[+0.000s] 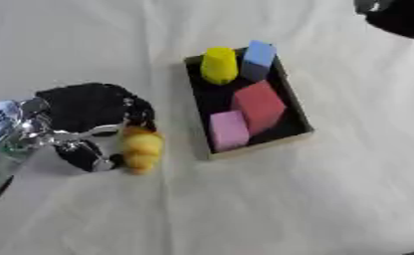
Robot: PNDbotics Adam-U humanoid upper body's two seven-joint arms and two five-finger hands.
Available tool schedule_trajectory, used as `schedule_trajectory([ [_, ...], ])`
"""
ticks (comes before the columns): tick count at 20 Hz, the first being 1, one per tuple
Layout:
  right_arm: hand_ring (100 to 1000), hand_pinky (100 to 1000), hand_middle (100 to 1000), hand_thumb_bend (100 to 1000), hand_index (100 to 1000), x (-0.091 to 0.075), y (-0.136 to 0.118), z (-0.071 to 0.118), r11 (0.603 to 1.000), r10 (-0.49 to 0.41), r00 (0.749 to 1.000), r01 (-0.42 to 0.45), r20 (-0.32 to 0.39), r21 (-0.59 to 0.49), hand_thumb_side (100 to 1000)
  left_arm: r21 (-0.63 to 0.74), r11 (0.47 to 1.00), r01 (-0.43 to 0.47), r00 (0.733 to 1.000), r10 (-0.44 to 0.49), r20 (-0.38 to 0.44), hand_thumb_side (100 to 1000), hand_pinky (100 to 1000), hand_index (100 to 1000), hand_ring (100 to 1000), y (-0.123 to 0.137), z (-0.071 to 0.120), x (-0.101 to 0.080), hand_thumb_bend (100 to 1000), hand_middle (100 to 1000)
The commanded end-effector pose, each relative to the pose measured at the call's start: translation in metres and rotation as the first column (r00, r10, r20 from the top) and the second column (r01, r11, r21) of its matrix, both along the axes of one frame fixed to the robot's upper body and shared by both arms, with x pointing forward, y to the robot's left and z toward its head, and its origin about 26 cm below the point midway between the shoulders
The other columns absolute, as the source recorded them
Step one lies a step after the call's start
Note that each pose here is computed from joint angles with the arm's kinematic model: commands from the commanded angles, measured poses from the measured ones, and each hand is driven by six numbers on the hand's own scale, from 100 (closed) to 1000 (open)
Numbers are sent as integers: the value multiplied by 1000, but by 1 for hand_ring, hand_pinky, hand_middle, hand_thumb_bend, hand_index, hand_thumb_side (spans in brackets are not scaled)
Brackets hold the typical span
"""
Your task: Pick up objects on the table and place them in the box.
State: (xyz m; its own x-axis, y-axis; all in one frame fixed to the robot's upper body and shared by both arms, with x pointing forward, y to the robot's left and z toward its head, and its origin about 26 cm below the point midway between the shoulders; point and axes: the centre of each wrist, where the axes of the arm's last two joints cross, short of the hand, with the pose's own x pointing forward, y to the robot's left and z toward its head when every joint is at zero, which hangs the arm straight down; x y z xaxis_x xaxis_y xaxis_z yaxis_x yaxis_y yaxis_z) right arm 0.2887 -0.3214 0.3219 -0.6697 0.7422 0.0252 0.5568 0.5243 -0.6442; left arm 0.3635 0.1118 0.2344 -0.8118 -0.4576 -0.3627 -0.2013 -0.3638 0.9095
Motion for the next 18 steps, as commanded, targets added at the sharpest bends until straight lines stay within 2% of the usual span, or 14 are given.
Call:
schedule_trajectory([
  [1, 789, 872, 644, 100, 803, -5, 0, 9, 1000, 1, 1000, -1, 27, -9, 100, 3, 1000, 1, 1000, -1, 20, 100, 780, 773, 776, 0, -2, 3, 302, 739],
  [3, 789, 872, 643, 100, 803, -5, 0, 8, 1000, 0, 1000, 0, 26, -6, 100, -2, 1000, 6, 1000, -6, 27, 100, 762, 750, 752, 0, -3, 3, 260, 711],
  [8, 789, 872, 642, 100, 803, -5, 0, 7, 1000, 0, 1000, 0, 23, -1, 100, -11, 1000, 15, 998, -14, 61, 100, 729, 694, 696, 0, -5, 4, 278, 641],
  [14, 789, 872, 642, 100, 803, -5, -2, 6, 1000, -5, 1000, 4, 21, 7, 100, -122, 989, 83, 988, -66, 138, 100, 696, 569, 602, 1, -11, 3, 142, 534],
  [18, 788, 873, 641, 100, 803, -5, -3, 5, 1000, -12, 1000, 12, 20, 12, 100, -151, 978, 143, 975, -113, 192, 100, 693, 570, 600, -1, 4, -14, 140, 535],
])
